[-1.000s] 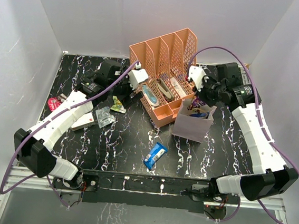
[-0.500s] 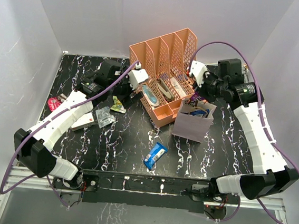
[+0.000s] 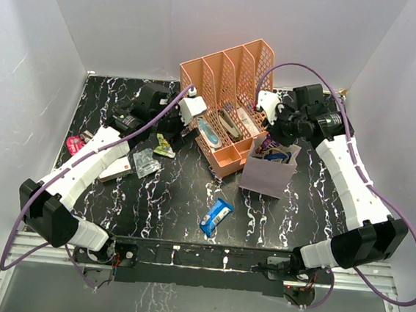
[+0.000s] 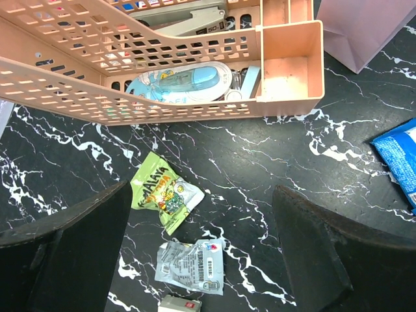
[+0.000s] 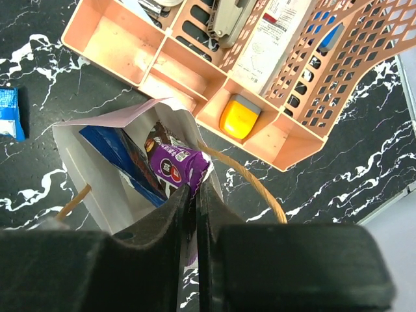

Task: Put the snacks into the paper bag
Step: Place the snack in the paper bag, then pick up the snack from the center of the board.

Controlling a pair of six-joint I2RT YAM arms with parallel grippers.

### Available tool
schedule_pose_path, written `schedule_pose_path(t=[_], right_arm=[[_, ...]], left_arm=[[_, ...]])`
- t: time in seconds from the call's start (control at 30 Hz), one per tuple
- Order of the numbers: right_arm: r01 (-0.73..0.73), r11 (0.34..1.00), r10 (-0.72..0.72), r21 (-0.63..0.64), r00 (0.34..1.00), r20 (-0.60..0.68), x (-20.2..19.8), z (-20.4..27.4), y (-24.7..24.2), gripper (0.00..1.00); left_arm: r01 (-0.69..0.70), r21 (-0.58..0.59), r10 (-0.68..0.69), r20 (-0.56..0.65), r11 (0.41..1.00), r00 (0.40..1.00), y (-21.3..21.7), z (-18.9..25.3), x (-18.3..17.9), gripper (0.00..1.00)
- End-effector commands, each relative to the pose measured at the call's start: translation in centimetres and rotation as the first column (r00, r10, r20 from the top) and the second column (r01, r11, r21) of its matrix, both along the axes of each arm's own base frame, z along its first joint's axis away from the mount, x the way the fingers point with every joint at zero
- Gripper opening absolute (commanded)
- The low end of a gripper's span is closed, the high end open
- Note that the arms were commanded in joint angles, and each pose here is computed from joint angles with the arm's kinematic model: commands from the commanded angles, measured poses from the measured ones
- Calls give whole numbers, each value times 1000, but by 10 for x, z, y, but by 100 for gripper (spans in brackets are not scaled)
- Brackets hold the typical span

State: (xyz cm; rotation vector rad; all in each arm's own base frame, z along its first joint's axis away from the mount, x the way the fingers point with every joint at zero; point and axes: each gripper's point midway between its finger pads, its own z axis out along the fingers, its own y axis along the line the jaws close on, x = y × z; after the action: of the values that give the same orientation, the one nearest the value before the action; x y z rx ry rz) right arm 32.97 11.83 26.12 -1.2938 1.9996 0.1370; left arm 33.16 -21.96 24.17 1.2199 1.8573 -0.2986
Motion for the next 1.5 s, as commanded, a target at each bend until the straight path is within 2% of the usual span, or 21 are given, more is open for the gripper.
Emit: schedule_pose_path(t=[0.0, 0.23, 0.4, 0.63, 0.87, 1.1, 1.3, 1.47], right_arm=[[-7, 1000, 6, 19, 999, 53, 8, 10, 4, 16], [-21, 999, 19, 43, 998, 59, 3, 15, 8, 29], [0, 997, -8, 78, 996, 92, 3, 29, 9, 33], [41, 975, -83, 218, 979, 186, 7, 71, 18, 63], [78, 946, -144, 315, 970, 194, 10, 80, 24, 81], [128, 953, -184, 274, 965, 186, 9, 65, 12, 84], [162, 952, -206, 259, 967, 151, 10, 51, 3, 84], [161, 954, -207, 255, 964, 165, 5, 52, -1, 84]], left_arm=[[23, -24, -22, 11, 999, 1000, -2, 6, -4, 88], [29, -55, -30, -21, 998, 999, -8, -5, -7, 90], [7, -119, -22, -128, 993, 992, -20, -32, -12, 96], [13, -163, -73, -368, 986, 927, -42, -76, -38, 94], [127, -64, -142, -481, 990, 865, -79, -125, -111, 93], [113, 9, -87, -579, 994, 811, -98, -155, -156, 91], [131, 145, -34, -534, 981, 845, -108, -180, -171, 91], [137, 167, -28, -533, 976, 846, -106, -199, -177, 91]])
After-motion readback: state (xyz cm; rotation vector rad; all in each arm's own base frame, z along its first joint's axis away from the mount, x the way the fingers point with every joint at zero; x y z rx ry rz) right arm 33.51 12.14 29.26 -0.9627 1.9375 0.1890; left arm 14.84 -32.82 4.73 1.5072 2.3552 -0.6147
